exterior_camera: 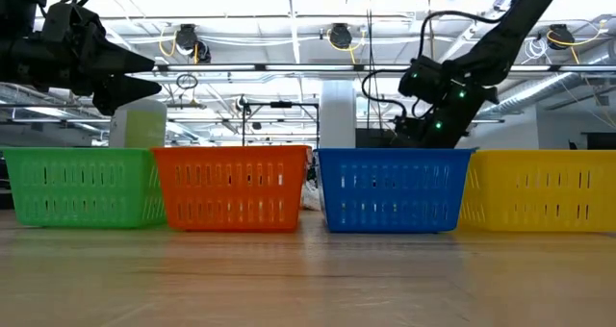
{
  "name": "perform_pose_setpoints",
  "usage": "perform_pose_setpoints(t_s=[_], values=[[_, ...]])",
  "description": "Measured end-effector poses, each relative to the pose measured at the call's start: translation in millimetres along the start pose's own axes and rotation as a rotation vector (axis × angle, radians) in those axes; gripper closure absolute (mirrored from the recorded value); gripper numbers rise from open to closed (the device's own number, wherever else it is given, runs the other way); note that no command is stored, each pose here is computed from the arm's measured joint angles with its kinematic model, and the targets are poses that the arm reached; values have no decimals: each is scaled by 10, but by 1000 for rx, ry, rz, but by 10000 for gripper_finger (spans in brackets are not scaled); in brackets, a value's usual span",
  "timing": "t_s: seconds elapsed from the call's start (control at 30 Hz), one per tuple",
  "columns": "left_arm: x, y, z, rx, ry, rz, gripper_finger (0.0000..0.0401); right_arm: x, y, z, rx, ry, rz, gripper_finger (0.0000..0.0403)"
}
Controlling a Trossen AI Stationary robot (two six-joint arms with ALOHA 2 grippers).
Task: Pick & Place Travel size toiletries
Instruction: Put the silver nail cutter into the yellow basket
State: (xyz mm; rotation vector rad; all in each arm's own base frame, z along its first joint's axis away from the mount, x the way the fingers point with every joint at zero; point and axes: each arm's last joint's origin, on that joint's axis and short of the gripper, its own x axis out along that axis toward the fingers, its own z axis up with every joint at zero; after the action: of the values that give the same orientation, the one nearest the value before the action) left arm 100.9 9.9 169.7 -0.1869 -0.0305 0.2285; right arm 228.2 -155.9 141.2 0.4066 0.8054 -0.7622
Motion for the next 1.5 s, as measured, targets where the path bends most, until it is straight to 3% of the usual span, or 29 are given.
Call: perform_pose_setpoints(t_s=[0.5,0.7,1.23,1.5], values=[[0,0,-1,0,0,0,121,277,15,-63,-31,69,7,154],[0,0,0,0,0,0,121,257,20,-46,-31,64,9,161],[0,0,0,0,0,0,121,159,17,-1,-29,40,13,291],[0,0,1,0,-1,0,121,184,17,-16,-63,48,12,321]])
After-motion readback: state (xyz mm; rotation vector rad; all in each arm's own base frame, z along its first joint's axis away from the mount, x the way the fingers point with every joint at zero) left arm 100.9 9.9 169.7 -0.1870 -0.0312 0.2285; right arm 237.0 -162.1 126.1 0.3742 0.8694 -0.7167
